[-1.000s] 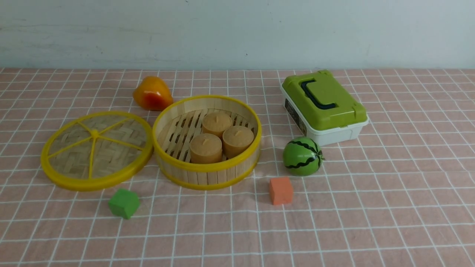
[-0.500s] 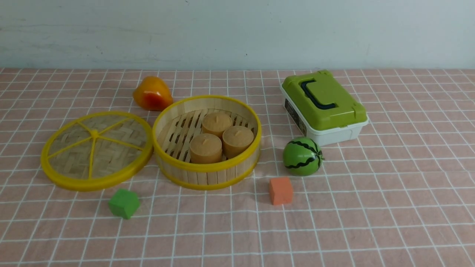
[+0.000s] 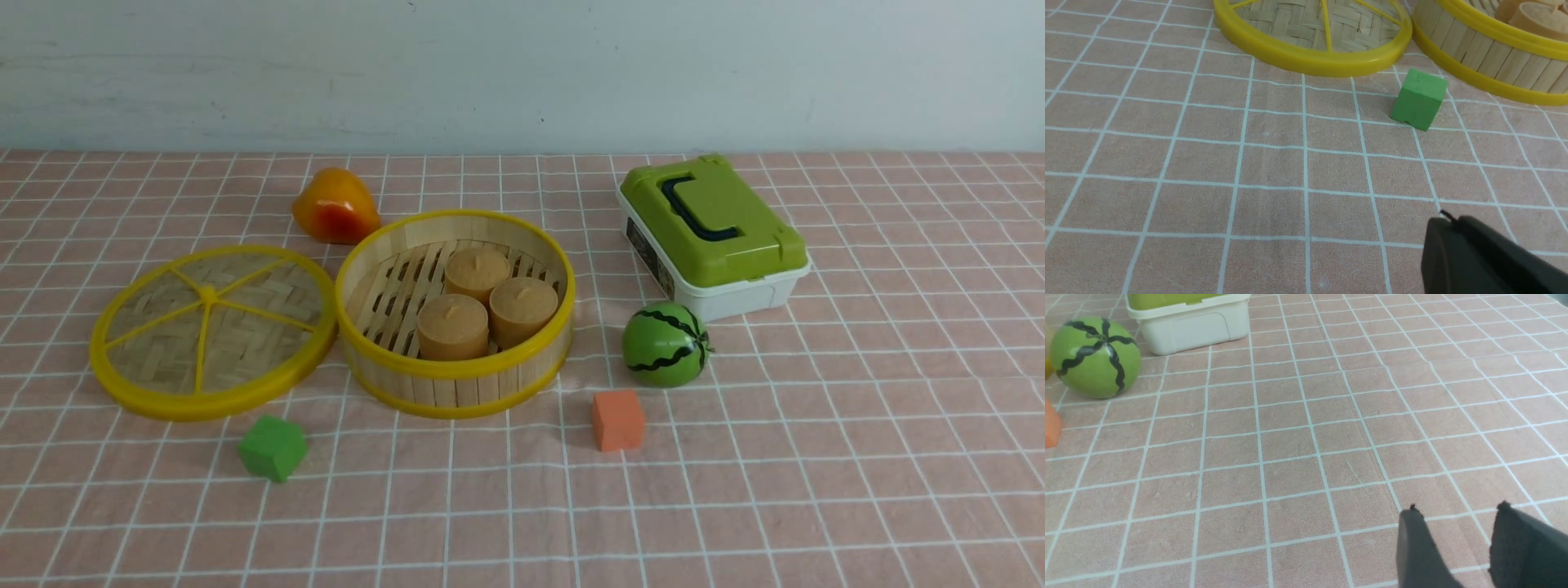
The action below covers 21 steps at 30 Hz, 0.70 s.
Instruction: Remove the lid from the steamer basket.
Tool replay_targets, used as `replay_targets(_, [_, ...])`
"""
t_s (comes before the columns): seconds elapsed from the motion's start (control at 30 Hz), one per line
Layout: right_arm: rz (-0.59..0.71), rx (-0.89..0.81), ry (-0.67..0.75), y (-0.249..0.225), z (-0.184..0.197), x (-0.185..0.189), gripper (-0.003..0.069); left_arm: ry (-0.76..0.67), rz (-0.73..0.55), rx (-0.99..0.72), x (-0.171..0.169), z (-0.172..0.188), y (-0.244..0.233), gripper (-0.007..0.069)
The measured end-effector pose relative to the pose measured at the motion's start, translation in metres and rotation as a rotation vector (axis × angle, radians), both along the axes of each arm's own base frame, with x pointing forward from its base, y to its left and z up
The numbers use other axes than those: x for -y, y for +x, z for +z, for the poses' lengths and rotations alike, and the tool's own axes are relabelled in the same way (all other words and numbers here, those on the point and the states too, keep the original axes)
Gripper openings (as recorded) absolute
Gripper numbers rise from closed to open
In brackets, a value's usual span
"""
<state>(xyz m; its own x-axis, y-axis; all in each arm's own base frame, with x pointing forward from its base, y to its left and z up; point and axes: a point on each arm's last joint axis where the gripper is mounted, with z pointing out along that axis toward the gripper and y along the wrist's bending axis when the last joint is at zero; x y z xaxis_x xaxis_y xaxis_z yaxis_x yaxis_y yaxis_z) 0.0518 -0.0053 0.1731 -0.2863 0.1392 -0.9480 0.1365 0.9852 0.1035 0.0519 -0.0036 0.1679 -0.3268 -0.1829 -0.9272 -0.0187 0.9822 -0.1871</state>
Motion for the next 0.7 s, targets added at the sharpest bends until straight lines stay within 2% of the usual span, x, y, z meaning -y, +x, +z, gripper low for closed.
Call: replay_targets(0.7, [0.000, 0.000, 0.000, 0.0000, 0.0000, 0.0000, 0.0241, 0.000, 0.000, 0.000, 0.0000, 0.0000, 0.0000, 0.0029])
